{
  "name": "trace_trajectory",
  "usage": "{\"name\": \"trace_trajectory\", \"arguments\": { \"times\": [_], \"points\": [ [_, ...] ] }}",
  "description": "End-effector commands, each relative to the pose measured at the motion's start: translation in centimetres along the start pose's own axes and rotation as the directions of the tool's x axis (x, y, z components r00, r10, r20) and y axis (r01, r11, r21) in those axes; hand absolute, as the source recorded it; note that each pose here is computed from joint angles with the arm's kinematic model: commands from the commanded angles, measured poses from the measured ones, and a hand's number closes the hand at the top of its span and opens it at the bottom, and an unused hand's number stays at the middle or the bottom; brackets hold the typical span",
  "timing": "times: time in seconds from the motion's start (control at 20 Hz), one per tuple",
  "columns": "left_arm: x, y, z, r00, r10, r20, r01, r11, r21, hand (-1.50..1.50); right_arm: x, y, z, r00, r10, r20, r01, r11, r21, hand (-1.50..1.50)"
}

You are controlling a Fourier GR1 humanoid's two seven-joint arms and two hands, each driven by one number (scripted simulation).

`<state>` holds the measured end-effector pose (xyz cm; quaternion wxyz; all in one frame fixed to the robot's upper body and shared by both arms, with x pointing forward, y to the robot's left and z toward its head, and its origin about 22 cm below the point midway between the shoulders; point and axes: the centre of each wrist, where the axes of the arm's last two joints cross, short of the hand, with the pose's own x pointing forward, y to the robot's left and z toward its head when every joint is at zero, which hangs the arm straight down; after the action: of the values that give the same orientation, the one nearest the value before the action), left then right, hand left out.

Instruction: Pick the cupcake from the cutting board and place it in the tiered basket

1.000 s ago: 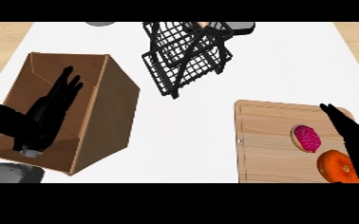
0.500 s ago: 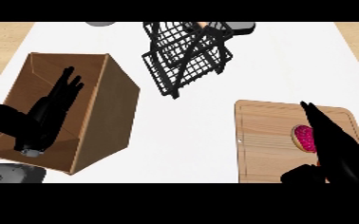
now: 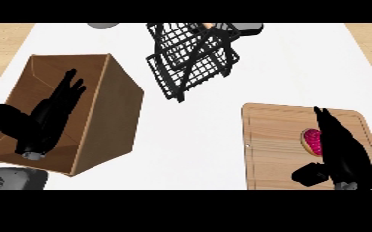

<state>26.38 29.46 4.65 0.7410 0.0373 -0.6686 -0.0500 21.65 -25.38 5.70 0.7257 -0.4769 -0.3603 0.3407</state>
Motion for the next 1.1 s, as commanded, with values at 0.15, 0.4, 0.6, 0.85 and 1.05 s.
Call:
{"name": "trace_trajectory", "arguments": {
  "times": [0.15, 0.4, 0.6, 0.85, 1.05],
  "points": [
    [-1.5, -0.1, -0.1, 0.999, 0.012, -0.042, -0.012, 1.000, 0.001, 0.00, -0.3, 0.2, -1.0, 0.999, 0.033, -0.025, -0.034, 0.997, -0.063, -1.50],
    [-0.2, 0.5, -0.7, 0.999, 0.026, -0.033, -0.026, 1.000, 0.007, 0.00, -1.8, 0.8, -2.5, 0.997, 0.075, -0.028, -0.073, 0.993, 0.093, 1.50],
    [-1.3, -1.7, -0.6, 0.999, 0.015, -0.049, -0.015, 1.000, 0.013, 0.00, -2.7, 2.4, -2.3, 0.993, 0.118, 0.008, -0.117, 0.979, 0.168, 1.50],
    [-1.5, 0.4, 0.1, 0.999, 0.013, -0.040, -0.013, 1.000, 0.006, 0.00, -1.1, 4.3, -2.6, 0.982, 0.184, 0.050, -0.188, 0.977, 0.100, 1.50],
    [-1.0, 0.3, 0.3, 0.999, 0.023, -0.039, -0.023, 1.000, -0.005, 0.00, -0.9, 4.0, -2.3, 0.975, 0.209, 0.078, -0.212, 0.977, 0.032, 1.50]
  ]
}}
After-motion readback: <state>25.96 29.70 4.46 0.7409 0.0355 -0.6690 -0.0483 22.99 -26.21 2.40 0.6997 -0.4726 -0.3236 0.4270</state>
